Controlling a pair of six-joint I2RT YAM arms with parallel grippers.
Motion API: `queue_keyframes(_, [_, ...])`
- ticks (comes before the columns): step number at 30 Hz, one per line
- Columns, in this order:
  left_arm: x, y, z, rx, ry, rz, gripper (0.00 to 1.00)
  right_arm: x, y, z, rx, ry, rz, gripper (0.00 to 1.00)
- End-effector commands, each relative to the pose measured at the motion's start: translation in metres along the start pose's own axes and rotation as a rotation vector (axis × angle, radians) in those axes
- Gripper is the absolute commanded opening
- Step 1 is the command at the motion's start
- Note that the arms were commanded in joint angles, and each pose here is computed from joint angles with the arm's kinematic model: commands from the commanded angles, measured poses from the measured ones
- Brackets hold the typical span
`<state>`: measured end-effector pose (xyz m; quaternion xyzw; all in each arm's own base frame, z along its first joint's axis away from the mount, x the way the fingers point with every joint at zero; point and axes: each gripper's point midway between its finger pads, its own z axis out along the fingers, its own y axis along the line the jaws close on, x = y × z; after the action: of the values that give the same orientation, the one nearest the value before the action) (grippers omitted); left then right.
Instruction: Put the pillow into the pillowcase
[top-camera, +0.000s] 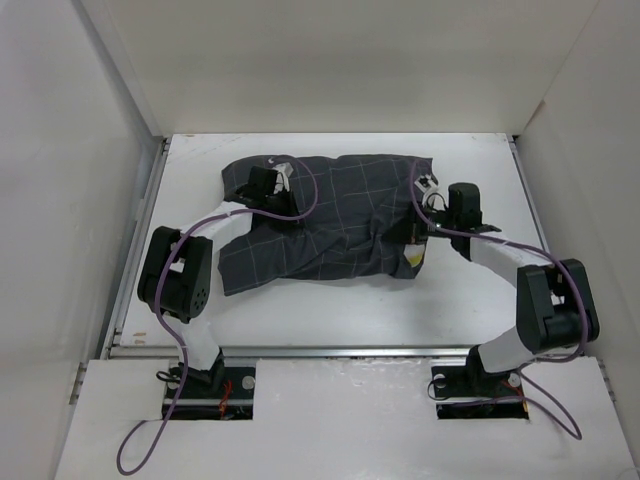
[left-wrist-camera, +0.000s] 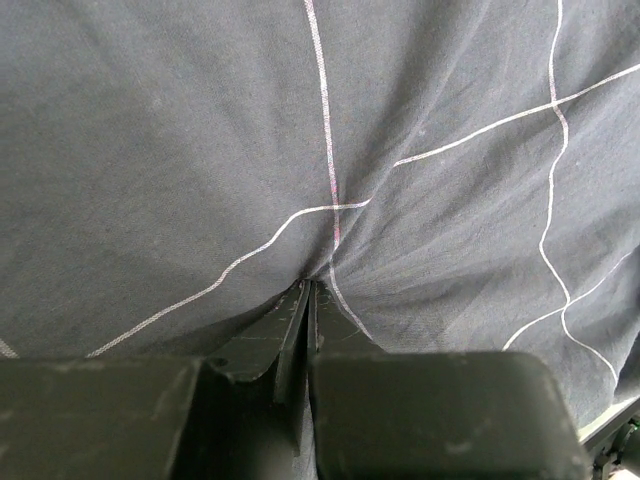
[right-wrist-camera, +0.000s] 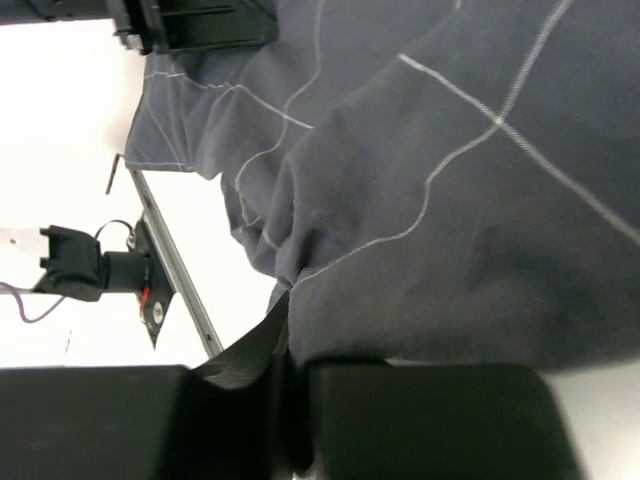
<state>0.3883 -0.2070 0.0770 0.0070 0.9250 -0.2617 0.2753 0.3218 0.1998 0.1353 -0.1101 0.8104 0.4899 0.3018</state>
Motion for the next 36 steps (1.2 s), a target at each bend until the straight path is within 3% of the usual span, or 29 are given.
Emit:
queue_keyframes(1, [0.014, 0.032, 0.005, -0.11, 0.029, -0.02, 0.0, -0.03, 0.026, -0.018, -0.037, -0.055, -0.12, 0.04])
queue_keyframes(2, [0.011, 0.045, 0.005, -0.136, 0.024, -0.041, 0.0, -0.034, 0.029, -0.028, -0.022, -0.062, -0.144, 0.0])
queue_keyframes(6, [0.001, 0.084, -0.006, -0.243, -0.006, -0.112, 0.0, -0.038, 0.008, -0.065, 0.249, -0.081, -0.042, 0.0])
queue_keyframes(7, [0.002, 0.092, -0.008, -0.254, -0.005, -0.128, 0.0, -0.054, -0.008, -0.083, 0.398, -0.138, -0.01, 0.0])
queue_keyframes(11, [-0.011, 0.13, -0.024, -0.372, -0.059, -0.177, 0.0, -0.046, -0.033, -0.152, 0.715, -0.171, 0.169, 0.0])
queue_keyframes(16, [-0.009, 0.15, -0.025, -0.41, -0.047, -0.204, 0.0, -0.065, -0.016, -0.213, 0.95, -0.299, 0.164, 0.0])
queue_keyframes(22, [-0.02, 0.164, -0.028, -0.444, -0.067, -0.226, 0.0, -0.082, 0.004, -0.288, 1.261, -0.465, 0.169, 0.15])
queue_keyframes(25, [-0.024, 0.167, -0.031, -0.448, -0.071, -0.233, 0.0, -0.082, 0.012, -0.318, 1.392, -0.548, 0.211, 0.15])
queue_keyframes(27, [-0.025, 0.171, -0.033, -0.453, -0.075, -0.242, 0.0, -0.084, 0.017, -0.338, 1.474, -0.606, 0.213, 0.22])
queue_keyframes(29, [-0.025, 0.174, -0.035, -0.458, -0.078, -0.249, 0.0, -0.078, 0.026, -0.355, 1.542, -0.641, 0.237, 0.23])
queue_keyframes(32, [-0.028, 0.175, -0.037, -0.468, -0.081, -0.249, 0.0, -0.092, 0.025, -0.334, 1.421, -0.649, 0.214, 0.24])
queue_keyframes(34, [-0.031, 0.181, -0.041, -0.495, -0.09, -0.255, 0.0, -0.096, 0.018, -0.302, 1.283, -0.53, 0.119, 0.24])
queue_keyframes(35, [-0.038, 0.177, -0.045, -0.491, -0.104, -0.252, 0.0, -0.088, 0.013, -0.267, 1.128, -0.434, 0.092, 0.25])
queue_keyframes(36, [-0.042, 0.176, -0.046, -0.488, -0.113, -0.249, 0.0, -0.097, 0.014, -0.25, 1.036, -0.436, 0.04, 0.28])
